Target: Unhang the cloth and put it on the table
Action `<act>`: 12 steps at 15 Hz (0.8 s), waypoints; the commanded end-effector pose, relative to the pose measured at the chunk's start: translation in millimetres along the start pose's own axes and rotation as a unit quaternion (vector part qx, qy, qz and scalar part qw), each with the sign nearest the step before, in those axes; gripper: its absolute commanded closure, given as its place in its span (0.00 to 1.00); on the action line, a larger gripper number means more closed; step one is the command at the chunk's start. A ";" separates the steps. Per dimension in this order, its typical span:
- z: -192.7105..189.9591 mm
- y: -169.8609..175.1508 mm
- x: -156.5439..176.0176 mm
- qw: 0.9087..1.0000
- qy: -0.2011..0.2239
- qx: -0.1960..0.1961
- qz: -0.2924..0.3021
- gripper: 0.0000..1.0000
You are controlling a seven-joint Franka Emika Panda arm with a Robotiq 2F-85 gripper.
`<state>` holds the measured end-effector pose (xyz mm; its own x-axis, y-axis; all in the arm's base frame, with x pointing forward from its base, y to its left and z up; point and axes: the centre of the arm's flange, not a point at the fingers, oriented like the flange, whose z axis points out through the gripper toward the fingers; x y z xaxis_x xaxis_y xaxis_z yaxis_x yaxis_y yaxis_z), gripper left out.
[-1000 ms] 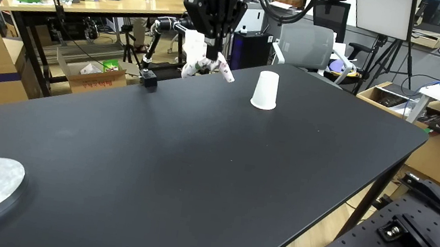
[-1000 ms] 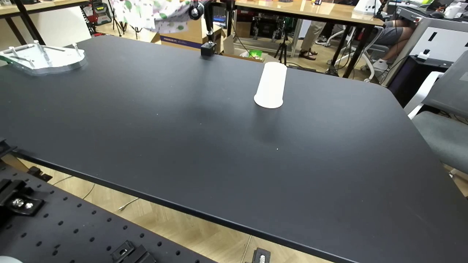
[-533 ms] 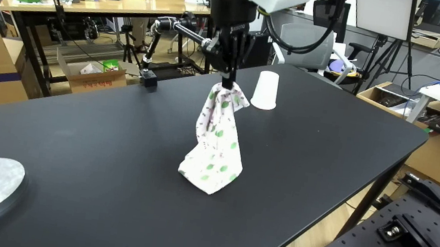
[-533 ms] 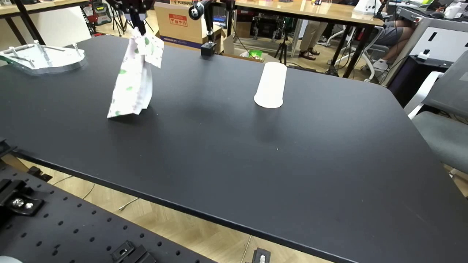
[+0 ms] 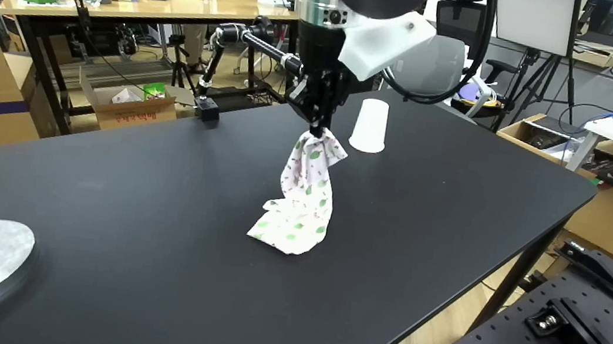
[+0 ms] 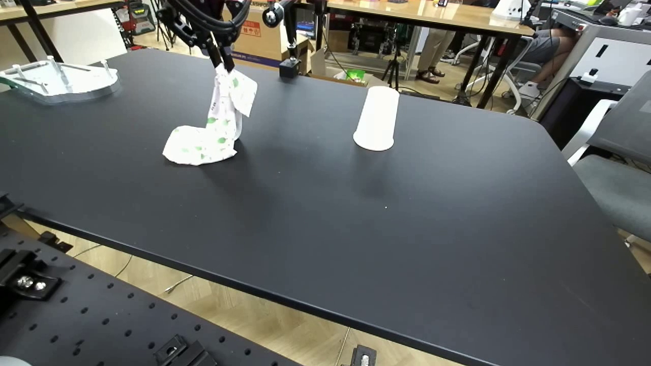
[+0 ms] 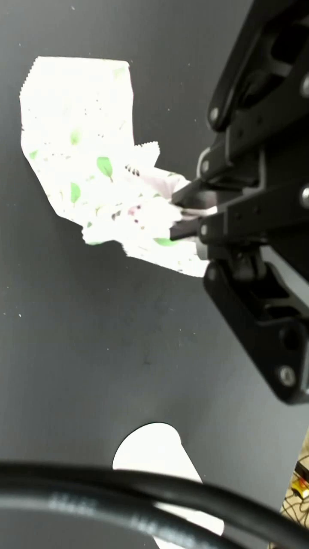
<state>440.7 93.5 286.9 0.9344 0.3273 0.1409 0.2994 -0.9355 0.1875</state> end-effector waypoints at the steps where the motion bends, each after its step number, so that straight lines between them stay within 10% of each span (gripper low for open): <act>1: 3.6 0.3 -3.8 0.999 0.005 -0.018 0.035 0.52; 8: -22.0 -8.5 -6.2 0.999 -0.001 0.013 0.046 0.04; 12: -38.1 -12.9 -6.8 0.991 -0.065 0.071 0.089 0.00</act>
<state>431.2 108.3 296.8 0.9754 0.1964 0.0996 0.1880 -0.9782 0.0881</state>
